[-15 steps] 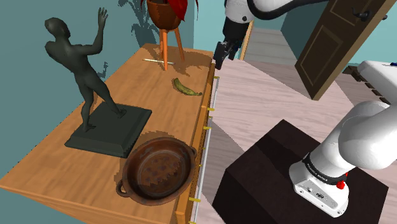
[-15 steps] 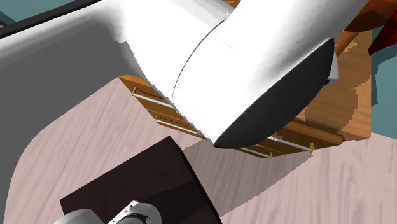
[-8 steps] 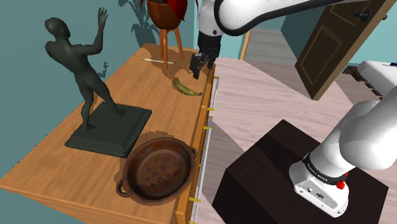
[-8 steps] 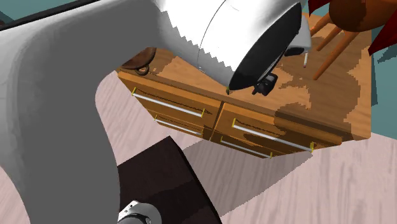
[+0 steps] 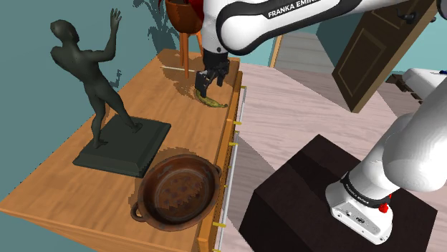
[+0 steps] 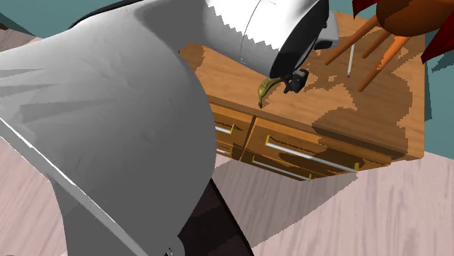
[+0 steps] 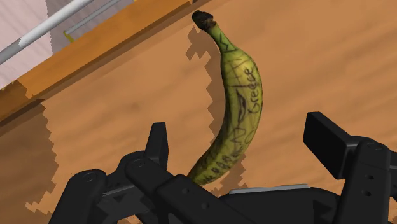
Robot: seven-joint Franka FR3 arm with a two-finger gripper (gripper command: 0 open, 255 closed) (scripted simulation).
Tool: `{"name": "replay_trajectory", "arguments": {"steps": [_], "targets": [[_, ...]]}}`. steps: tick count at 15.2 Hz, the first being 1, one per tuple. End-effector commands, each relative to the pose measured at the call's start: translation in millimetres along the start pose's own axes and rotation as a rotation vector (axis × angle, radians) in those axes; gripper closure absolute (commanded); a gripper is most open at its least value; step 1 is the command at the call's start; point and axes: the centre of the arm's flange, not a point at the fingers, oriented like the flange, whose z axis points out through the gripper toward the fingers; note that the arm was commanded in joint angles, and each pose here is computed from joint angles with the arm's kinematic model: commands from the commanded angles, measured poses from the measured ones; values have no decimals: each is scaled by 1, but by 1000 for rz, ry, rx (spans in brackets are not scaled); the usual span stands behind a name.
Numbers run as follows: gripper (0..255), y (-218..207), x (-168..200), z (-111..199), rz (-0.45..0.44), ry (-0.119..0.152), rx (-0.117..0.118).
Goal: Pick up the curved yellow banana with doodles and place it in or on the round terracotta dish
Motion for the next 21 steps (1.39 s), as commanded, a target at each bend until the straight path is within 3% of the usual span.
{"name": "replay_trajectory", "arguments": {"steps": [1,4,11,12,21], "targets": [[0,0,2,11,0,0,0],[0,0,1,24,0,0,0],[0,0,2,24,0,0,0],[255,0,2,24,0,0,0],[255,0,2,24,0,0,0]]}}
